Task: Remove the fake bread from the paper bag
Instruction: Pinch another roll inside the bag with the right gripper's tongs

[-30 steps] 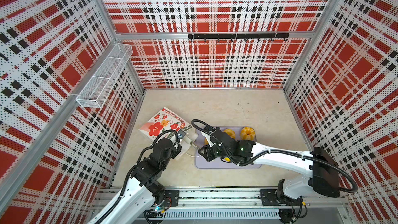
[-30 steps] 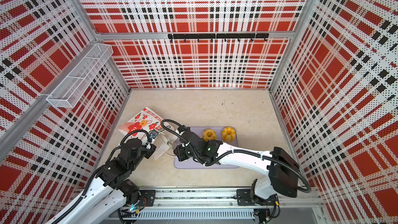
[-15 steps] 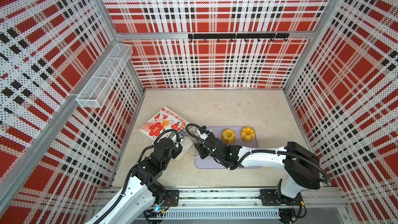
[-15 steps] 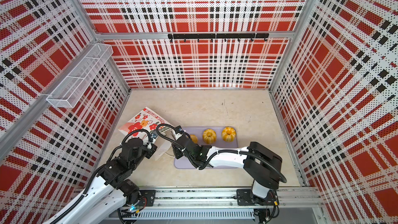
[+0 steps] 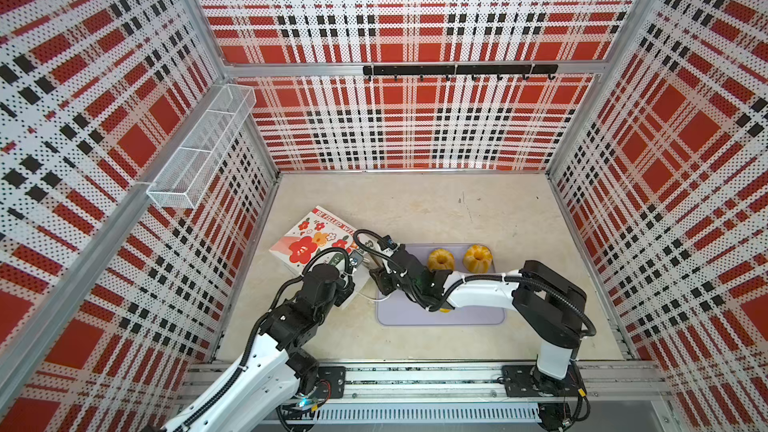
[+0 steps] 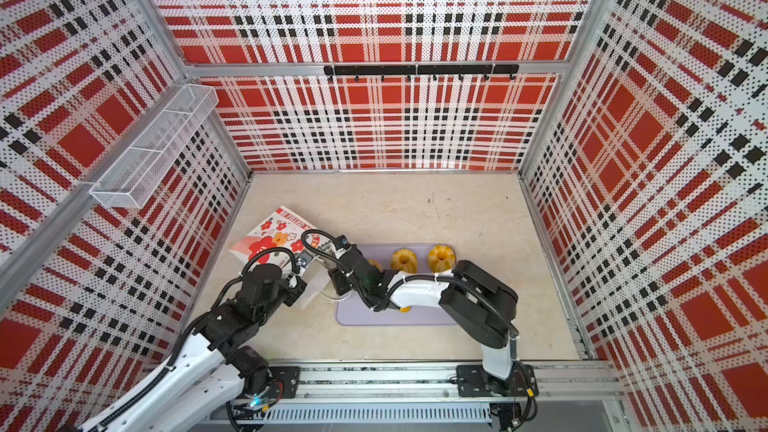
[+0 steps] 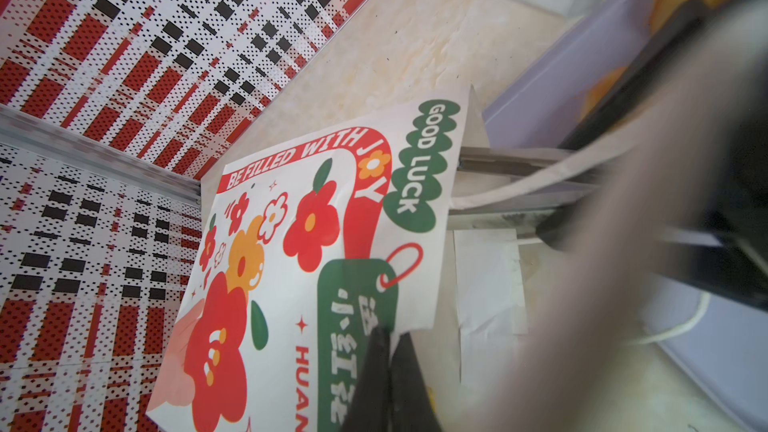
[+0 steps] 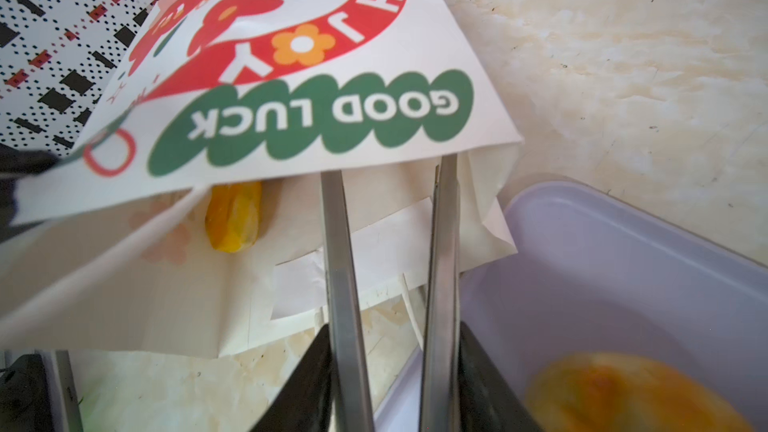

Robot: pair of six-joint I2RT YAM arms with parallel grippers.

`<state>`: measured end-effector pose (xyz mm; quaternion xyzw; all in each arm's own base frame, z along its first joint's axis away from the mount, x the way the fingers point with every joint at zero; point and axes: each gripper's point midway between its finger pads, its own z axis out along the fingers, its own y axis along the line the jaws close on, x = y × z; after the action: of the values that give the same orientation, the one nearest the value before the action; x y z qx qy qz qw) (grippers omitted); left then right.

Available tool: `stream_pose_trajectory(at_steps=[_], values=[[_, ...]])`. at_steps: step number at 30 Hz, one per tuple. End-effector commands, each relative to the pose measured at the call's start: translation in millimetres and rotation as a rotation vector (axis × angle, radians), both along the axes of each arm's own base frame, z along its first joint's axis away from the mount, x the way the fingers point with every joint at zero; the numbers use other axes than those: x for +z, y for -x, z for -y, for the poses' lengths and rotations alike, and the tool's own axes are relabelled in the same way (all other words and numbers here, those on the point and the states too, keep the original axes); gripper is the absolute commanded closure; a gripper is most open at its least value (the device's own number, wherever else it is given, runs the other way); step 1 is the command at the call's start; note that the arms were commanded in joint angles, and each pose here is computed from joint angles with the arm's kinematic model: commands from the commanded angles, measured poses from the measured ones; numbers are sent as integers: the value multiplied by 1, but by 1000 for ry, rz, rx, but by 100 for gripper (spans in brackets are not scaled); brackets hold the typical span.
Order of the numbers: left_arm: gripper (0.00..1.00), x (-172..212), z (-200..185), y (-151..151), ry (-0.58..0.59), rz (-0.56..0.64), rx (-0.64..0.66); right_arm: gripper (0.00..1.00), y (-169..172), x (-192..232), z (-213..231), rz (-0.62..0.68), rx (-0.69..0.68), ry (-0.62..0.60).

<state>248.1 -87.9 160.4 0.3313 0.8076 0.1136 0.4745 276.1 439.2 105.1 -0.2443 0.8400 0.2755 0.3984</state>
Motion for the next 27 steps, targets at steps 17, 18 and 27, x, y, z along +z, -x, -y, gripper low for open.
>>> stream_pose_trajectory(at_steps=[17,18,27], values=[[100,8,15,-11,5,-10,-34,77,-20,12,-42,-20,84,-26],[100,8,15,-13,11,-11,-28,82,-15,13,-37,-35,81,-27],[100,16,9,-28,67,7,76,100,55,28,4,-260,123,-151]])
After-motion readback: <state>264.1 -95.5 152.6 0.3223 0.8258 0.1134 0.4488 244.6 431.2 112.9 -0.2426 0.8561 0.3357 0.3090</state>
